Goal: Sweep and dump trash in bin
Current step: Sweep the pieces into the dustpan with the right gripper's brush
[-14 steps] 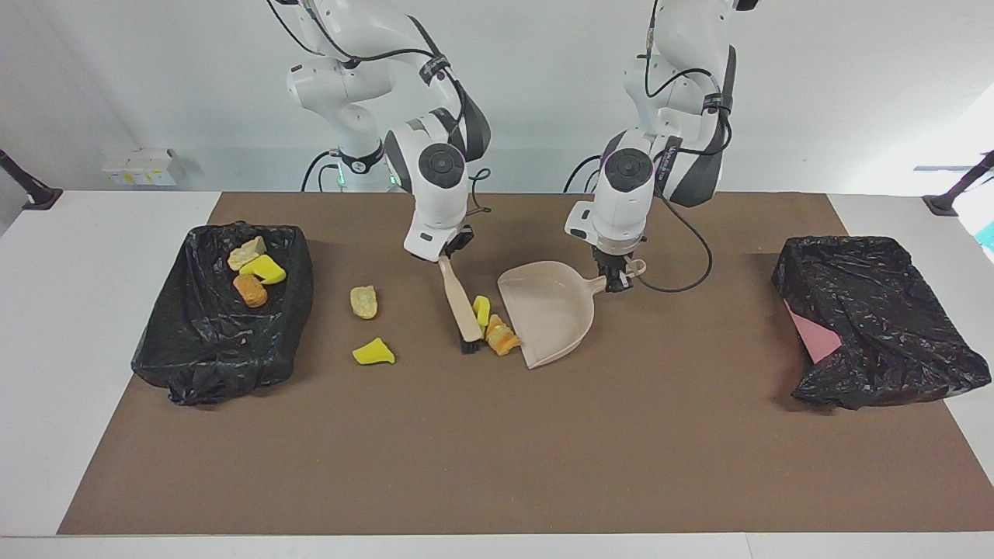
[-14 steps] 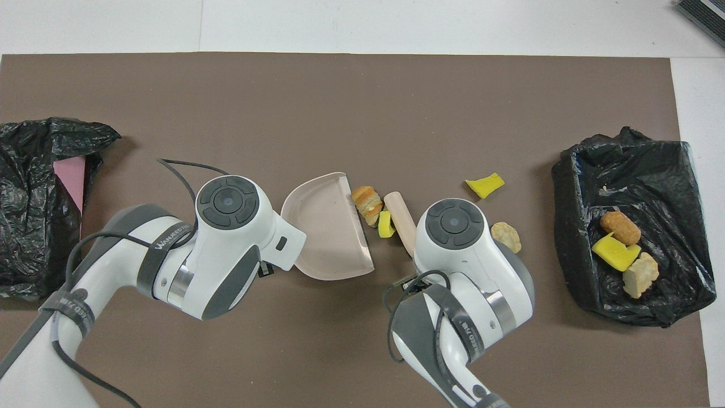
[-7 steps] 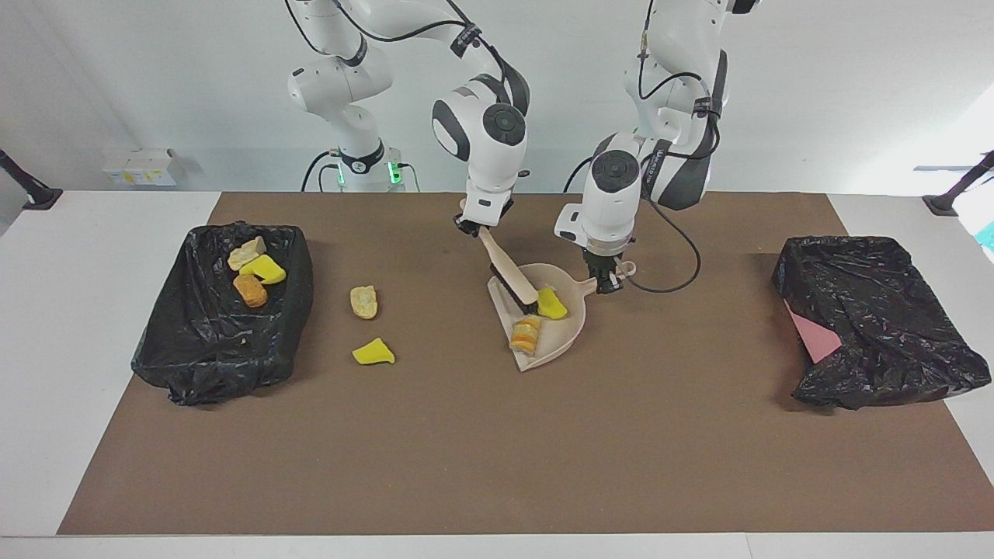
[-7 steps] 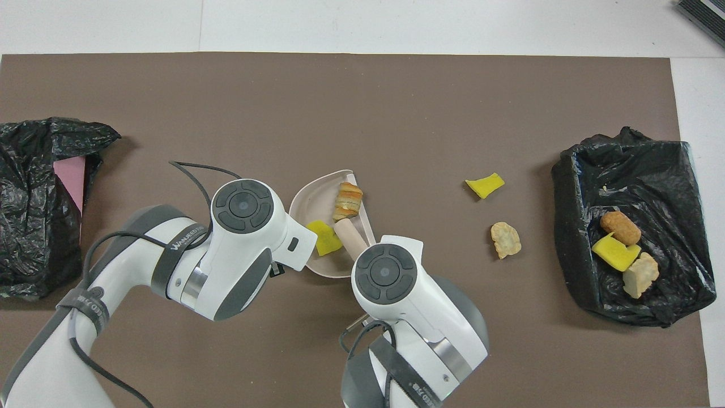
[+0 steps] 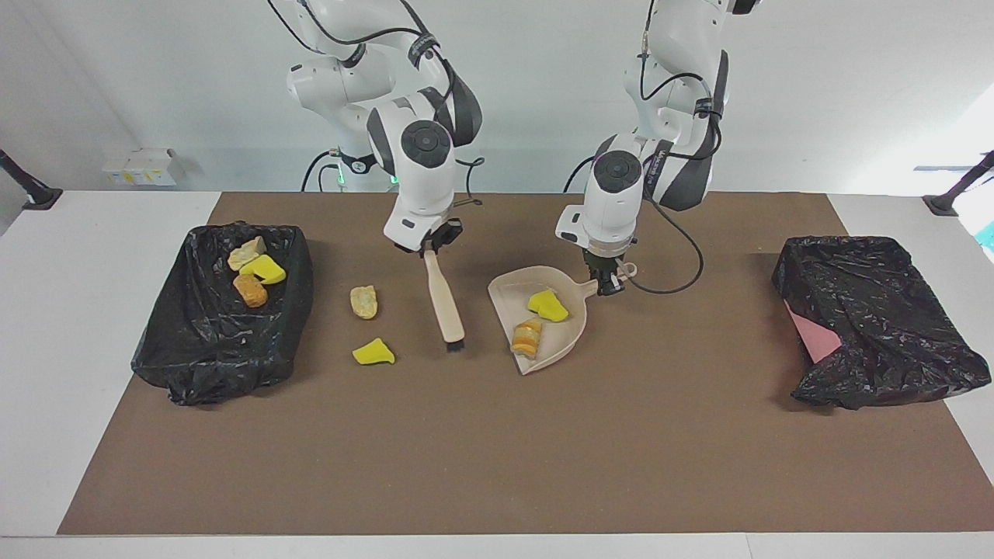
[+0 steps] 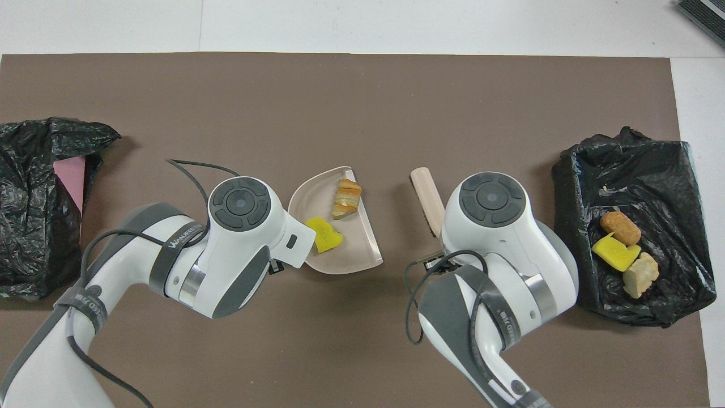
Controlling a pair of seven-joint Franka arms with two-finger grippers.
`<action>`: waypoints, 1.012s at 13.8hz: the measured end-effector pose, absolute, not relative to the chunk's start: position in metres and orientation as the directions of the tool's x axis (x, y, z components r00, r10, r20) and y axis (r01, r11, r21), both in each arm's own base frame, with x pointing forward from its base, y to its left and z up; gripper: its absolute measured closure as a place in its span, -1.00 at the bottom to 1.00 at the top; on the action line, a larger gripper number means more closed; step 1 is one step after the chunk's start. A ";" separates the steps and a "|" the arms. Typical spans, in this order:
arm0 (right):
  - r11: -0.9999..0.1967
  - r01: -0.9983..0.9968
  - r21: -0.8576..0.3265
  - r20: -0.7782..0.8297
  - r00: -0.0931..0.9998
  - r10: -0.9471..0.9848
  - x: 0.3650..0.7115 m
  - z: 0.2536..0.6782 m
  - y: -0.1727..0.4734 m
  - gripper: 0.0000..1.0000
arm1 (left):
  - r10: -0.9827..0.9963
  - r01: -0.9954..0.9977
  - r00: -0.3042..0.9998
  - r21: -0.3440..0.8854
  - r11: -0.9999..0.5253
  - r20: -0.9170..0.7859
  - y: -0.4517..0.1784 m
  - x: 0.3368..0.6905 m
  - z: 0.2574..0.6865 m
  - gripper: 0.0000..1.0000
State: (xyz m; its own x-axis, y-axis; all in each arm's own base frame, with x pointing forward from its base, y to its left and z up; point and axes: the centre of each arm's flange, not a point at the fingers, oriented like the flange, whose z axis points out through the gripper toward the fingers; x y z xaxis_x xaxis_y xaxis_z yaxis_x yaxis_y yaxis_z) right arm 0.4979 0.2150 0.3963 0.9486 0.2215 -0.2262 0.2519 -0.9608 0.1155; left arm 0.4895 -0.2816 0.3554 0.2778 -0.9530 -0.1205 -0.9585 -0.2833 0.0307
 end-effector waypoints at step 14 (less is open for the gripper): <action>-0.933 -0.021 0.360 -0.302 0.943 -0.138 0.431 0.361 0.094 0.49 | -0.947 -0.955 0.289 0.017 -0.295 -0.140 -0.344 0.443 0.361 0.37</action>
